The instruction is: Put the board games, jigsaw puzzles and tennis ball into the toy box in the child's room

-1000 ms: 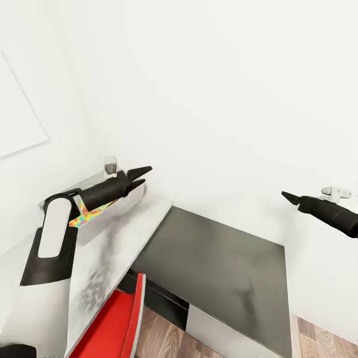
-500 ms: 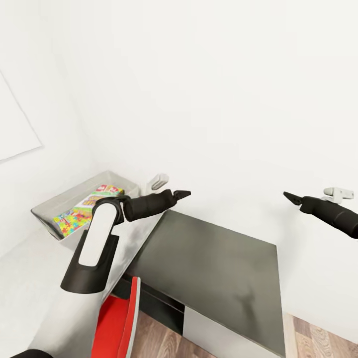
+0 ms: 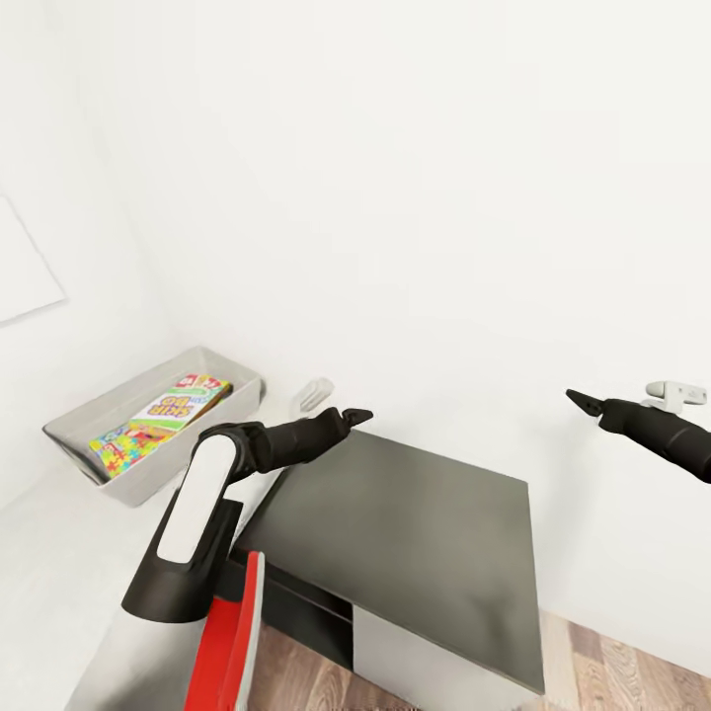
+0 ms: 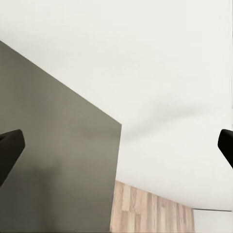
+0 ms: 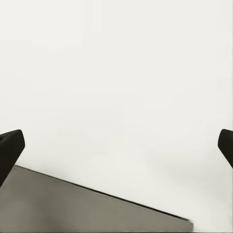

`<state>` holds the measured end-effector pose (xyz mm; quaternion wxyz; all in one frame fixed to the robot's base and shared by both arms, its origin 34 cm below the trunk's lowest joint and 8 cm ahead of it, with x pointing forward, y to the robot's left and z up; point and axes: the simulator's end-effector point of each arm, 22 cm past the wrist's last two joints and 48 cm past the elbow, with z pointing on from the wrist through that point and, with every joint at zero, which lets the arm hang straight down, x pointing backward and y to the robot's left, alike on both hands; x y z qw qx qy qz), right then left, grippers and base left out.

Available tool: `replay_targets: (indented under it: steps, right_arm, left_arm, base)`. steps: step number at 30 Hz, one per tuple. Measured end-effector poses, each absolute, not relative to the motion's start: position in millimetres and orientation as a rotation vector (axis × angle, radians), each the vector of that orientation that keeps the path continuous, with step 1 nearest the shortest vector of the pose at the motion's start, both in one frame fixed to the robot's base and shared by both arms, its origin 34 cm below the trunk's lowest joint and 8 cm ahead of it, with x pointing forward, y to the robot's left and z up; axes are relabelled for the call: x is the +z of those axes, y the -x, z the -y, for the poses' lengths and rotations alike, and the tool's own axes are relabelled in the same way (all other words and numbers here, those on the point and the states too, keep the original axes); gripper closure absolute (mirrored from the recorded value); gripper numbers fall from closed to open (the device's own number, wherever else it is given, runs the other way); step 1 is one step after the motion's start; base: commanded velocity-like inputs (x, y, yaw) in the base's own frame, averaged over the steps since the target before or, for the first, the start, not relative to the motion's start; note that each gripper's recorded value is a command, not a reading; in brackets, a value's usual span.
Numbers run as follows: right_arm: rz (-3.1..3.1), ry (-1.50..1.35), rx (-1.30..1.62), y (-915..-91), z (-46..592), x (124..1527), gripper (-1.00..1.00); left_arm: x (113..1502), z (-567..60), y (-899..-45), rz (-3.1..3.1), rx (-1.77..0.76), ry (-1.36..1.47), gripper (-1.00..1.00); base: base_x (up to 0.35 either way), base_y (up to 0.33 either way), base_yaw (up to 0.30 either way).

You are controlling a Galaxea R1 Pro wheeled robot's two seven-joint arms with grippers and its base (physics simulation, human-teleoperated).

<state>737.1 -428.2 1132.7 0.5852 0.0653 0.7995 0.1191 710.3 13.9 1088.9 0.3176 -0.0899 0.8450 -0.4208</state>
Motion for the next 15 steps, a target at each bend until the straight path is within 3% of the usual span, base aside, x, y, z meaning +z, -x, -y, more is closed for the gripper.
replay_targets:
  steps: [15]
  right_arm:
    - [-1.858,-0.138,0.279,-733.3,422.3,1141.2,-1.00]
  left_arm:
    - [1099.6,-13.9,-708.5,-2.211,-1.090,0.223,-1.00]
  base:
    - [-0.261,-0.178,-0.115]
